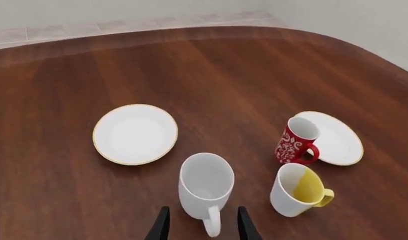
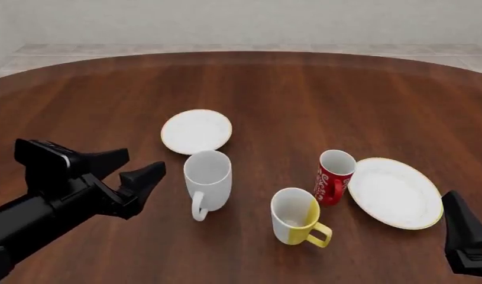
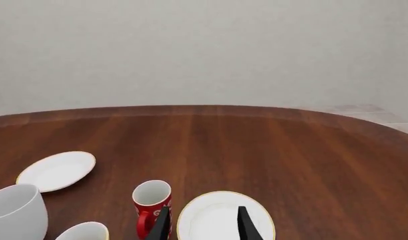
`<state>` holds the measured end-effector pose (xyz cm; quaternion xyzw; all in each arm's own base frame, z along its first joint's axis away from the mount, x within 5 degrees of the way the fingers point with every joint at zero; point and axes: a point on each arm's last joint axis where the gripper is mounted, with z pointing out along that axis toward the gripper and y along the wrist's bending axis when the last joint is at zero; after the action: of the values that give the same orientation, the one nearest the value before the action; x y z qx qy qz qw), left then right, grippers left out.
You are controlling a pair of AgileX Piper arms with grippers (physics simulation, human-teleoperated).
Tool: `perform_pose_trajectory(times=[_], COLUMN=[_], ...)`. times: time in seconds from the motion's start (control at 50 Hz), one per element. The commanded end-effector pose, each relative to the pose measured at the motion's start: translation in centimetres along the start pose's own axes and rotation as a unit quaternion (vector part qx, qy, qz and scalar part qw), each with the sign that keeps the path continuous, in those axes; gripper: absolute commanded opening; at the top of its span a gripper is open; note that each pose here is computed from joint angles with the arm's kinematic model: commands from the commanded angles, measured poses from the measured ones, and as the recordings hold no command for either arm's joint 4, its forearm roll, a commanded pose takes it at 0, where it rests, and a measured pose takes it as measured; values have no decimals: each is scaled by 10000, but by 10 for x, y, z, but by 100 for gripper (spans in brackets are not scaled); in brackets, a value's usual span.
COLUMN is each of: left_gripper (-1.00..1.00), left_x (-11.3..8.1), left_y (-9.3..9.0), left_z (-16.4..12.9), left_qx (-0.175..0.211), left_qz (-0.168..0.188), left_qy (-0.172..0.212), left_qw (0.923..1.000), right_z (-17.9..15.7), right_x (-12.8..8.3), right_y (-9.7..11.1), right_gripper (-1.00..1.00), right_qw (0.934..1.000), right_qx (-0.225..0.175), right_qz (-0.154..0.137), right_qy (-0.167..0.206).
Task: Put the white mug on the left plate.
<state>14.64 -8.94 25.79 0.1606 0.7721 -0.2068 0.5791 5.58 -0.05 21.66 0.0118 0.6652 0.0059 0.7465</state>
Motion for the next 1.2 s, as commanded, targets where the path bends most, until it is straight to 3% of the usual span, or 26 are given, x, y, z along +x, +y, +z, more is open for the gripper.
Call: perform_pose_trajectory(times=[0.02,0.44,0.94,1.2], left_gripper=[100,100,100,100], left_x=[0,6,20,23], left_y=[0,-2,1,-4], left_z=[8,12,25,35], left_qx=[5,55,-34,100], left_qz=[-155,-405,-529,-520], left_qy=[24,147,360,412], left_qw=[9999,9991,9979,9977], right_z=[0,0,0,0], right_x=[0,0,0,-1], right_y=[0,0,0,0], right_gripper=[100,100,100,100], right_qw=[10000,10000,10000,10000], right_qx=[12,4,0,13], right_qz=[9,9,21,28], right_qy=[-9,-12,-24,-33])
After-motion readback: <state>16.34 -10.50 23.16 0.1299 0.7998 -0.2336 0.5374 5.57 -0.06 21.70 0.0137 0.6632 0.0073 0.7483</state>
